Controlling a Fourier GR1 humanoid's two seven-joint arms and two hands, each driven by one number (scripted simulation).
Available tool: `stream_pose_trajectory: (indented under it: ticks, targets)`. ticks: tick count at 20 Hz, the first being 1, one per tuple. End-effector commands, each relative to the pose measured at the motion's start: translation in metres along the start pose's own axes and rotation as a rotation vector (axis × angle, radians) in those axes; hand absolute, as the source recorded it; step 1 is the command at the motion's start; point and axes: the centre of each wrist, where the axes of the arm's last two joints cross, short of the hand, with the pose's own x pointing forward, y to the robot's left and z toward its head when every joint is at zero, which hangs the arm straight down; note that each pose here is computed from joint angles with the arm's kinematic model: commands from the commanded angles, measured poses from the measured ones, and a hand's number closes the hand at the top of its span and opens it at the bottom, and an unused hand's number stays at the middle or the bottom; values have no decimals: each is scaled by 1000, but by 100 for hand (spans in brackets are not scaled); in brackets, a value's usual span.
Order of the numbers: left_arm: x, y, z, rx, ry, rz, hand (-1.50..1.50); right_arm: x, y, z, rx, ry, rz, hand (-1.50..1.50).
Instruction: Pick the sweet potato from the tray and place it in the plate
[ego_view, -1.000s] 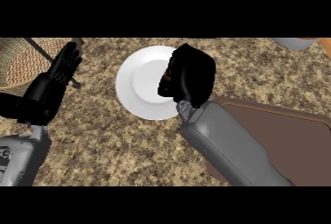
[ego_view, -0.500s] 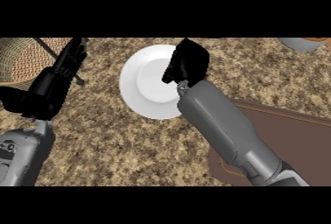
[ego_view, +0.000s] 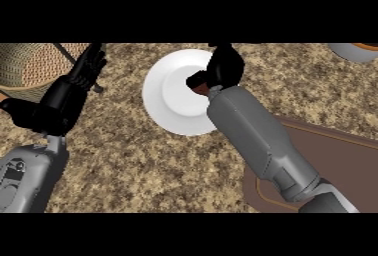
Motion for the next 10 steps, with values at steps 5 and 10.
stream_pose_trajectory:
  ticks: [5, 10]
  targets:
    - [-3, 3, 1, 0, -15, 1, 0, 7, -2, -5, -190, -64, -283, -150]
    - [3, 10, 0, 21, 4, 2, 0, 16, -11, -3, -201, -48, -455, -150]
